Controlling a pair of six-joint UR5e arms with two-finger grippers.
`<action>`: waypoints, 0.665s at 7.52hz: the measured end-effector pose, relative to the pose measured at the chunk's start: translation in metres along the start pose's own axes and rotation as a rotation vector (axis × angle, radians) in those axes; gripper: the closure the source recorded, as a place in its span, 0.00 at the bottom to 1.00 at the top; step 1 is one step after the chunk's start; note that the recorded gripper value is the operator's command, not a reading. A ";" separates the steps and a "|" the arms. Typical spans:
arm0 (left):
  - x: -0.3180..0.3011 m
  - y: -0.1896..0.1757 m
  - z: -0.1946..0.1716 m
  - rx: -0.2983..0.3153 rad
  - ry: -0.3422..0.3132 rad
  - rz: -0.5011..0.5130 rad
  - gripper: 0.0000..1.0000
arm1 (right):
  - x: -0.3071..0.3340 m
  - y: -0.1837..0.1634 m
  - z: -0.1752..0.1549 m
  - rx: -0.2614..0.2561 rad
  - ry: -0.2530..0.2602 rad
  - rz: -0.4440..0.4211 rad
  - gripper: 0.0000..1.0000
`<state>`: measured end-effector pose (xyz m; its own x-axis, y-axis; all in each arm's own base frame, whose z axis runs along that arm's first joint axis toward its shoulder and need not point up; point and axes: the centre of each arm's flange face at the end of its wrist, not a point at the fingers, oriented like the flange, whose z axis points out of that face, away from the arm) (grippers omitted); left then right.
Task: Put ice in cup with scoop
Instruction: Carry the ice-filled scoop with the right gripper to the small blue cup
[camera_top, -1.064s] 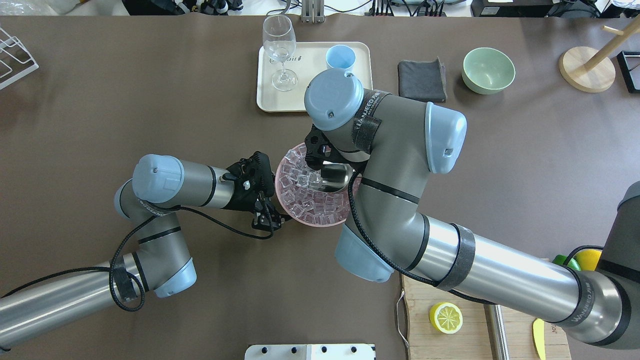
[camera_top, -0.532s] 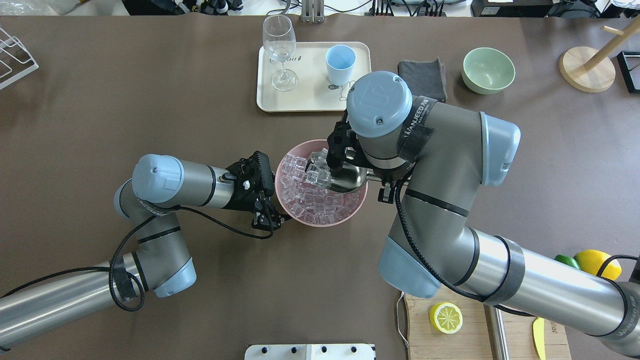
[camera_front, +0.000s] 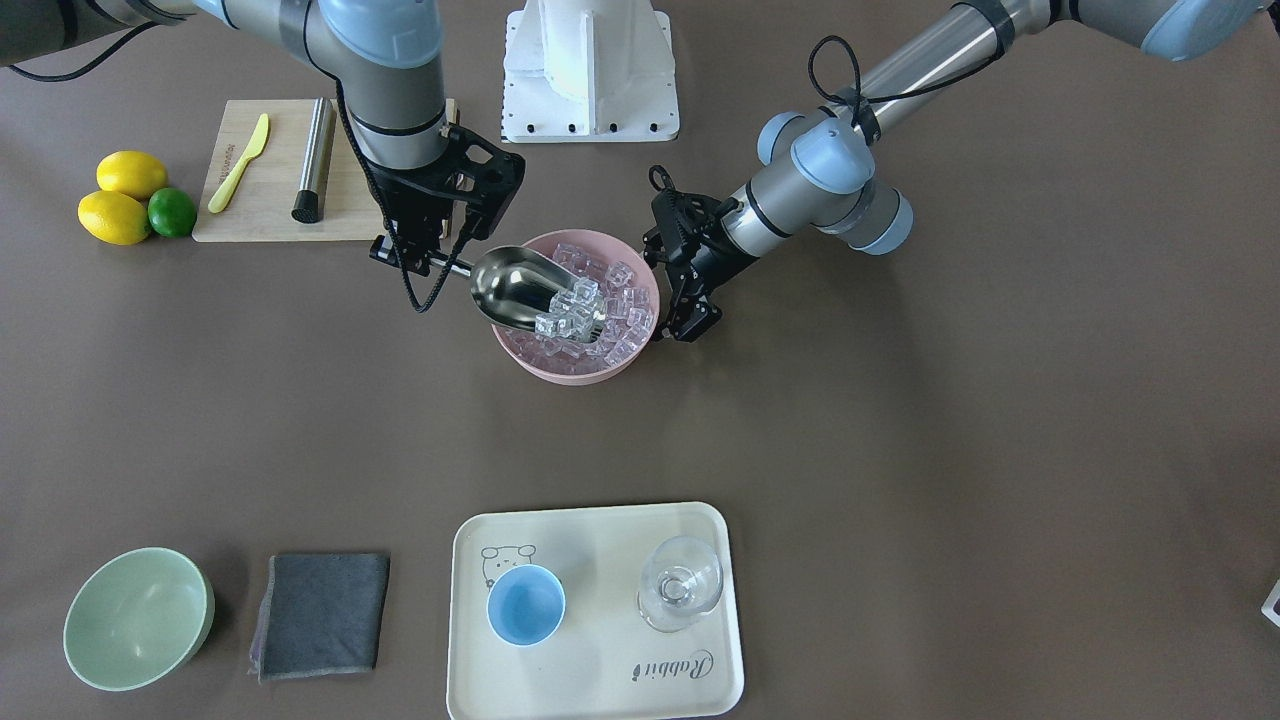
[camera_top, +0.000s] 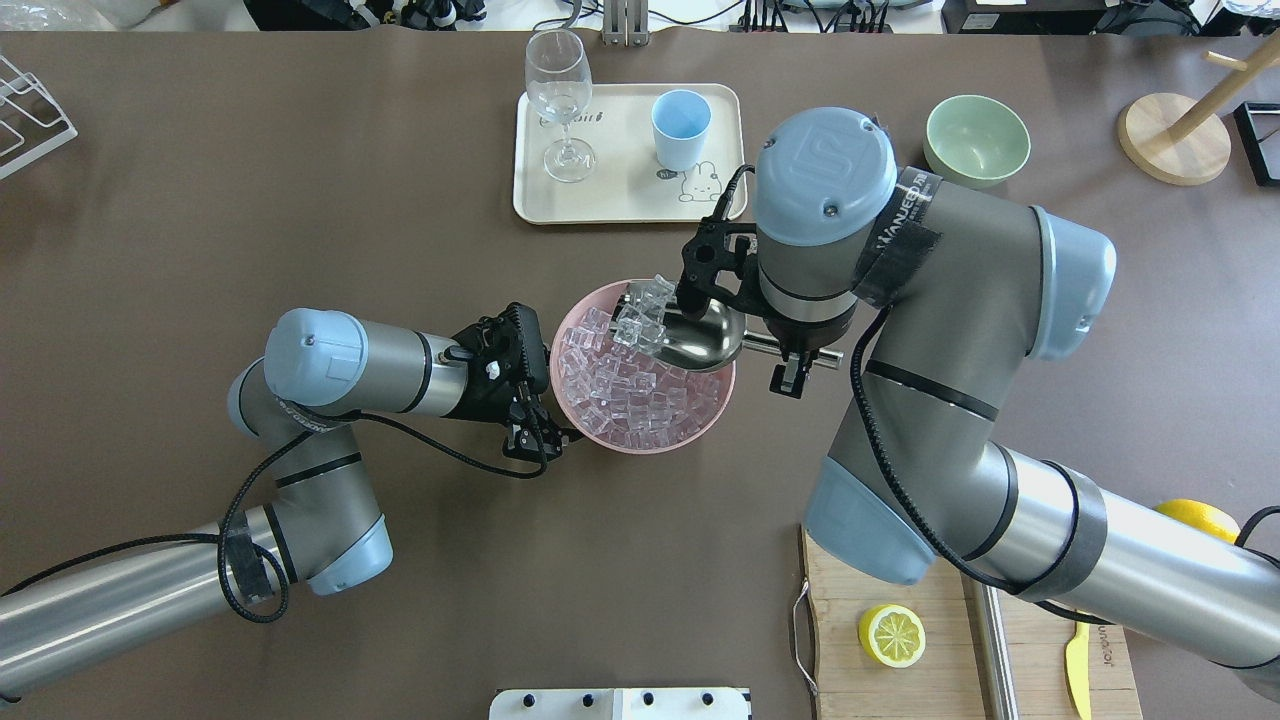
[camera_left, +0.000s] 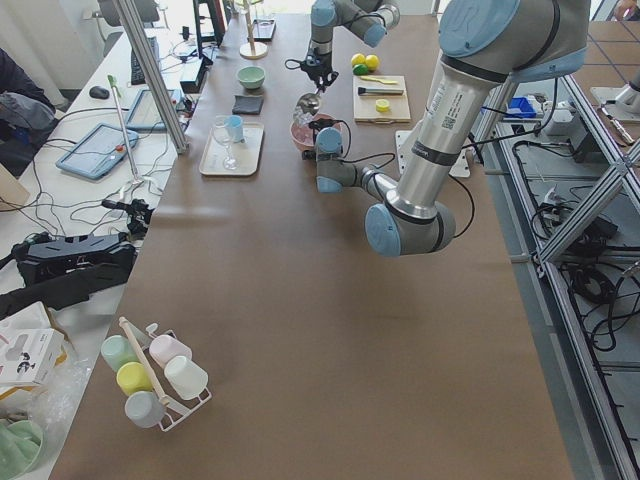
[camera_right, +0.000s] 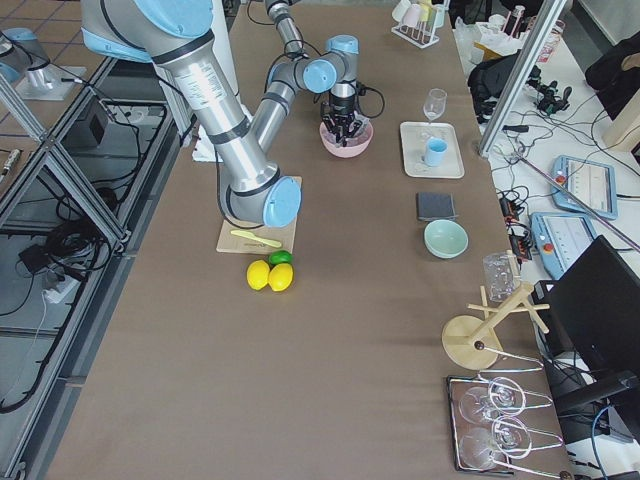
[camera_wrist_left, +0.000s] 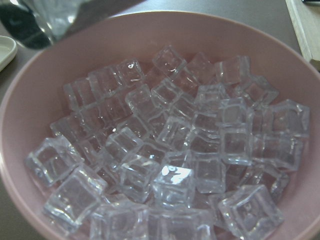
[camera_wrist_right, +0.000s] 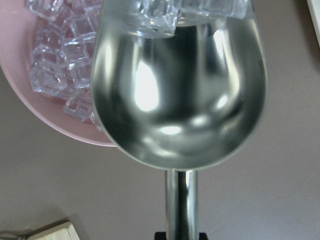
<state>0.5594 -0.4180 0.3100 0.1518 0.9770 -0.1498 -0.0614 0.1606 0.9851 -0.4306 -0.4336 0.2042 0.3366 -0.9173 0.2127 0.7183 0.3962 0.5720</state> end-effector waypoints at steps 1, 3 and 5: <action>0.000 0.000 0.000 0.000 0.000 0.000 0.02 | 0.008 0.008 -0.003 0.046 -0.011 0.031 1.00; 0.000 0.000 0.000 -0.001 0.000 0.000 0.02 | 0.021 0.019 -0.015 0.182 -0.020 0.106 1.00; 0.000 0.001 0.000 -0.001 0.000 0.000 0.02 | 0.025 0.019 -0.026 0.326 -0.030 0.197 1.00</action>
<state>0.5593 -0.4179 0.3105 0.1517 0.9770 -0.1501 -0.0621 0.1610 0.9850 -0.3922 -0.4476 0.1996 0.4273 -0.8277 0.3639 0.4089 0.5359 0.7387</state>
